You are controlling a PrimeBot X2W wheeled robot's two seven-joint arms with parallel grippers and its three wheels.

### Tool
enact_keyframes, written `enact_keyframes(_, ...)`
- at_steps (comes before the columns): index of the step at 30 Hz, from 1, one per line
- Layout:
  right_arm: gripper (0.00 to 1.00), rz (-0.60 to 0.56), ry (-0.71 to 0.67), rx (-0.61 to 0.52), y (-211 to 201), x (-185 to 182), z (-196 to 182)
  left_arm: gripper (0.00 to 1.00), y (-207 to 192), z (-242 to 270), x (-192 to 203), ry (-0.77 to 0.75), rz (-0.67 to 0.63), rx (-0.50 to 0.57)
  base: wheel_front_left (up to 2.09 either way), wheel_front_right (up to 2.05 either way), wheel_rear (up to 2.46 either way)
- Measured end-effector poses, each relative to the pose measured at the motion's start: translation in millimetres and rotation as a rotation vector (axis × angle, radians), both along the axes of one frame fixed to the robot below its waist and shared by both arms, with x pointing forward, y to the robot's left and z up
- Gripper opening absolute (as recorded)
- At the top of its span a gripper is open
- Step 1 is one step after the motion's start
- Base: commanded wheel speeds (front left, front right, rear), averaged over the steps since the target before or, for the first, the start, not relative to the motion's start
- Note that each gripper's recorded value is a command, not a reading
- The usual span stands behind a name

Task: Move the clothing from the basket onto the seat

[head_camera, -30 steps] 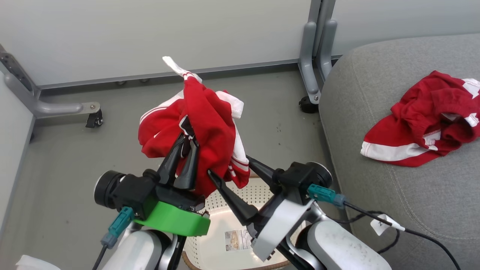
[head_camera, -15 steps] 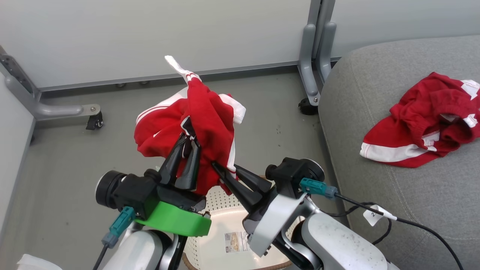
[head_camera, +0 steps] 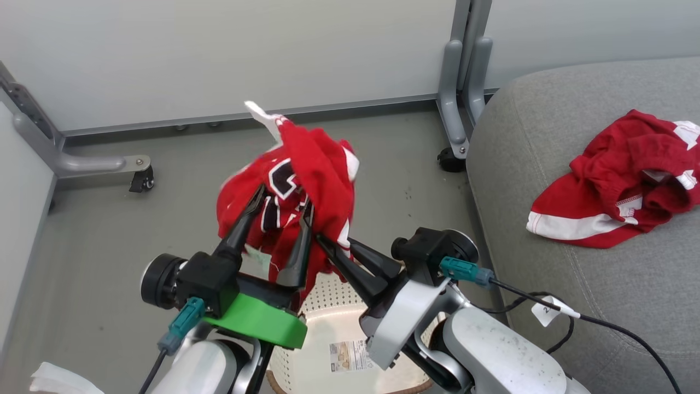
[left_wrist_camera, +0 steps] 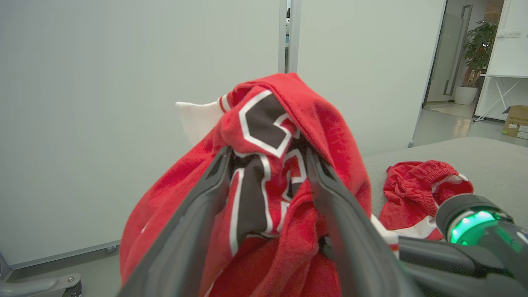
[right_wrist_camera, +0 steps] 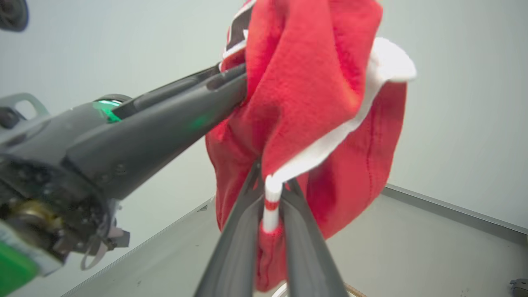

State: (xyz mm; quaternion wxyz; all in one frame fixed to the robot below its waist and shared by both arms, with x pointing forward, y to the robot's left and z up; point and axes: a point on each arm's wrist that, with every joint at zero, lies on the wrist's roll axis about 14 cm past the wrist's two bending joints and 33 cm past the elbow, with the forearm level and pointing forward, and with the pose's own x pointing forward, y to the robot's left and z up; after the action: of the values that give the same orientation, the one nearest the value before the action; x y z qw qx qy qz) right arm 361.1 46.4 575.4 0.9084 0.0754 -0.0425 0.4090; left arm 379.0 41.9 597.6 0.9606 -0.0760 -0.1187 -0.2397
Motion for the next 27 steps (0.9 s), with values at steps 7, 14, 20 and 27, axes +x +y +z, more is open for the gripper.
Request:
enact_keyframes(7,0.00,-0.005,-0.006,-0.013,-1,3,0,1.00,8,-10,-11,0.029,0.004,0.046,0.00,0.00,0.00)
enact_keyframes(14,0.00,-0.013,-0.005,-0.021,-2,8,-2,1.00,7,-34,-32,0.098,-0.047,0.137,0.00,0.00,0.00)
enact_keyframes(20,0.00,-0.025,0.019,-0.041,-4,12,-12,1.00,-6,-61,-54,0.185,-0.126,0.175,0.00,0.00,0.00)
enact_keyframes(27,0.00,-0.052,0.036,-0.057,-12,19,-21,1.00,-11,-76,-60,0.232,-0.147,0.190,0.00,0.00,0.00)
